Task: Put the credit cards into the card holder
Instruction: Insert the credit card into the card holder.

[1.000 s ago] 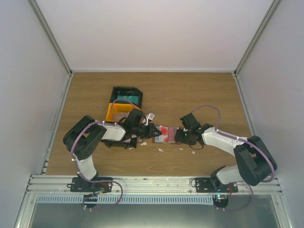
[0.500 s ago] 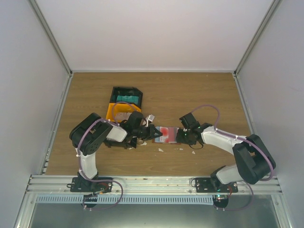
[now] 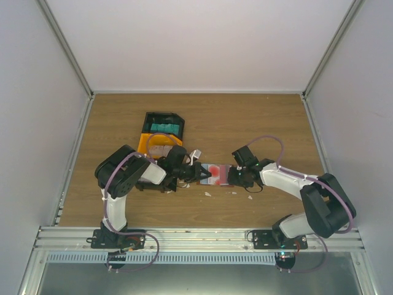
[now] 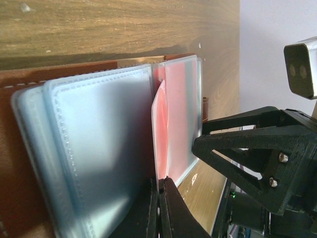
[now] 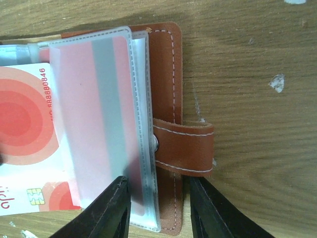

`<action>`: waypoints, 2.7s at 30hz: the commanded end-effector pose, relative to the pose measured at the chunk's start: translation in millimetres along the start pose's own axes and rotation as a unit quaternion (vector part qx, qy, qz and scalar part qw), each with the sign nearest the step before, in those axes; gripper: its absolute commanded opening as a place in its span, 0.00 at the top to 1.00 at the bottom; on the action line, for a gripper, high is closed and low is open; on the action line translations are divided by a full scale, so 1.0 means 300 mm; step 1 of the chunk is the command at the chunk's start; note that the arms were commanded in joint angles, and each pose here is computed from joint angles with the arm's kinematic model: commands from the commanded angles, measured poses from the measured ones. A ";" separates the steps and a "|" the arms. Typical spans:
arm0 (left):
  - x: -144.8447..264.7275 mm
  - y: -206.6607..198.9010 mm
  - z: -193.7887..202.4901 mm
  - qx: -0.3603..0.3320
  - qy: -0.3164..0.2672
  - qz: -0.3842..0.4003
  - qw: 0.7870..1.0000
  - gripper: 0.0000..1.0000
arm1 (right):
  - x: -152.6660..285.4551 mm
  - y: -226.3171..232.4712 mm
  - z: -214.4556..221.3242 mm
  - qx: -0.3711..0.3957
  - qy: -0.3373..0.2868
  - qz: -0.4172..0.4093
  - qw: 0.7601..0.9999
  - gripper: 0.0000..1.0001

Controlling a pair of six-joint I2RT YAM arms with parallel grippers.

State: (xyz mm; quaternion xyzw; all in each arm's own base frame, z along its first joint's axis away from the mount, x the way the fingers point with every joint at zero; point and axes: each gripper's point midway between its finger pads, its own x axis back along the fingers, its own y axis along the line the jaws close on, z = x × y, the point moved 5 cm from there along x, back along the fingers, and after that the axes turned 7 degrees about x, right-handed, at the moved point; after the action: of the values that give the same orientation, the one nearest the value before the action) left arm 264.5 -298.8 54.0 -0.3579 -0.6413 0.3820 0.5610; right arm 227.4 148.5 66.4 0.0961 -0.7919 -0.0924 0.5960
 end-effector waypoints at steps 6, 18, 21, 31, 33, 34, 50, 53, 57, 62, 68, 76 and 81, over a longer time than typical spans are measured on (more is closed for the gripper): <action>-0.053 -0.025 -0.002 -0.014 -0.007 0.004 1.000 1.00 | -0.025 -0.009 0.043 -0.013 0.032 -0.009 0.999 0.67; -0.096 -0.071 0.018 -0.019 0.016 0.001 1.000 0.97 | -0.017 -0.001 0.039 -0.018 0.022 -0.021 0.999 0.68; -0.112 -0.098 0.038 -0.014 0.030 0.007 0.999 0.95 | -0.006 0.002 0.033 -0.019 0.015 -0.024 0.999 0.68; -0.079 -0.035 0.020 0.010 -0.044 -0.061 0.997 1.00 | -0.003 -0.010 0.036 -0.021 0.011 -0.014 1.000 0.68; -0.074 -0.027 0.021 0.017 -0.049 -0.060 0.997 1.00 | -0.007 -0.014 0.041 -0.020 0.013 -0.011 1.000 0.68; -0.074 -0.024 0.020 0.020 -0.050 -0.059 0.997 1.00 | -0.008 -0.016 0.043 -0.020 0.014 -0.009 1.000 0.68; -0.053 -0.012 0.028 0.044 -0.063 -0.054 0.996 1.00 | -0.029 -0.031 0.065 -0.024 0.025 -0.003 0.999 0.77; -0.061 -0.010 0.027 0.046 -0.060 -0.051 0.996 1.00 | -0.032 -0.035 0.067 -0.025 0.027 0.000 0.999 0.80; -0.067 -0.008 0.025 0.051 -0.059 -0.050 0.996 1.00 | -0.033 -0.037 0.068 -0.025 0.028 0.003 0.999 0.84; -0.074 -0.023 0.019 0.051 -0.054 -0.043 0.996 1.00 | -0.038 -0.034 0.069 -0.024 0.029 -0.002 0.999 0.90; -0.092 -0.038 0.020 0.054 -0.041 -0.031 0.997 1.00 | -0.038 -0.025 0.064 -0.023 0.028 -0.010 0.999 0.92; -0.110 -0.055 0.024 0.060 -0.026 -0.022 0.998 1.00 | -0.034 -0.016 0.061 -0.022 0.027 -0.019 0.999 0.93; -0.096 -0.043 0.014 0.078 -0.053 -0.038 0.995 1.00 | -0.035 -0.016 0.062 -0.023 0.028 -0.019 0.999 0.93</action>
State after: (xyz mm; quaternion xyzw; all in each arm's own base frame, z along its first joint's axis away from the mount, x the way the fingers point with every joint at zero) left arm 262.8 -329.5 57.8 -0.2920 -0.6422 0.4218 0.5696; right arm 223.7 144.3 62.5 0.0872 -0.7933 -0.1109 0.5922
